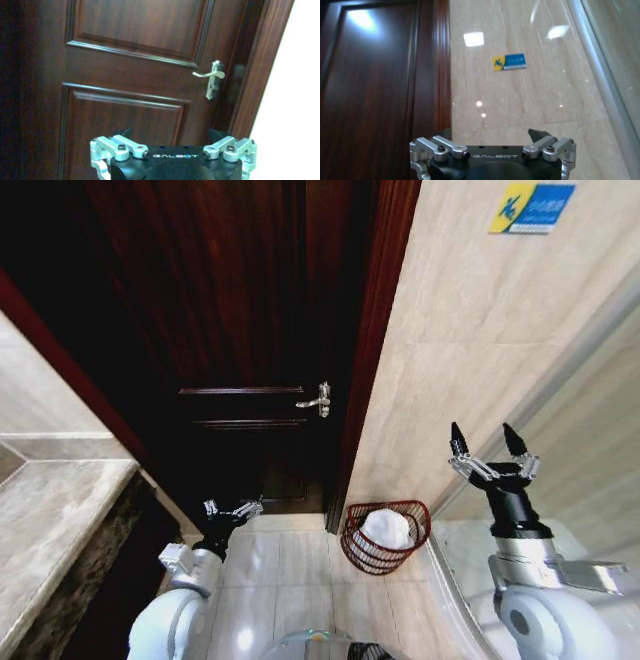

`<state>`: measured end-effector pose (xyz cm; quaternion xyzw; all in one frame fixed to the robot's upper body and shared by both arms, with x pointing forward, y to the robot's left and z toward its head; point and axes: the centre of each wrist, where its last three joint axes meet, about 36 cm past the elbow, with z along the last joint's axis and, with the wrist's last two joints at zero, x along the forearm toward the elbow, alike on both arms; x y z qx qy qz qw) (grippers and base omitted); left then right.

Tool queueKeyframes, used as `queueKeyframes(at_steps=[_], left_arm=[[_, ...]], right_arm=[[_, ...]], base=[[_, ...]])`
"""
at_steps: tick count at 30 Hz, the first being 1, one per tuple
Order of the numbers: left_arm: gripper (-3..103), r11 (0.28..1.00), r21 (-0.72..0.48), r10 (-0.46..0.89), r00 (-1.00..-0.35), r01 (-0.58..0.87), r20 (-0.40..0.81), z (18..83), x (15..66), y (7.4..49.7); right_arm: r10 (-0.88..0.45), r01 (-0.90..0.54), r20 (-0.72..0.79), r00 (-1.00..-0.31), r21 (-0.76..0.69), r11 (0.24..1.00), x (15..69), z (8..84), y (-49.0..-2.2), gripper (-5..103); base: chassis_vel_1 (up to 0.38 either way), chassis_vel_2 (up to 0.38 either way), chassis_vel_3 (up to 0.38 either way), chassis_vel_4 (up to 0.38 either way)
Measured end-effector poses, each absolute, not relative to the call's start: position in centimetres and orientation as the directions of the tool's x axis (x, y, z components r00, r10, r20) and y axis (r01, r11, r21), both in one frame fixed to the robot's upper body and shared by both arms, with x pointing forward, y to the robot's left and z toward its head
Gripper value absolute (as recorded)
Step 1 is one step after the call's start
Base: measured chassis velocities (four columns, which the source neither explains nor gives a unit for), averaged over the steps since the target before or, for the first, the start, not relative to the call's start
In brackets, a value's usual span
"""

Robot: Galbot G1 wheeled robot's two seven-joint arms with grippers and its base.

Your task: Discard the used towel into the hamper.

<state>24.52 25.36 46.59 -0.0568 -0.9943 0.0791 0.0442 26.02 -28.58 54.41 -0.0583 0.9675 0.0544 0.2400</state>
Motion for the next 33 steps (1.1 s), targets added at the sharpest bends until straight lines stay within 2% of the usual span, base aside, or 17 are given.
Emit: queueKeyframes(at_steps=[15,33], left_arm=[[100,0.981,-0.162,0.12,-0.99,0.106,0.079,46.58,24.5,25.36],[100,0.981,-0.162,0.12,-0.99,0.106,0.079,46.59,24.51,25.36]], right_arm=[[-0.048,-0.108,-0.488,-0.871,0.096,0.99,26.37,54.2,-28.75,100],[-0.064,-0.126,-0.498,-0.865,0.091,0.988,25.83,54.21,-28.84,100]], base=[[0.169,-0.172,-0.17,0.172],[-0.015,-0.016,-0.011,-0.017]])
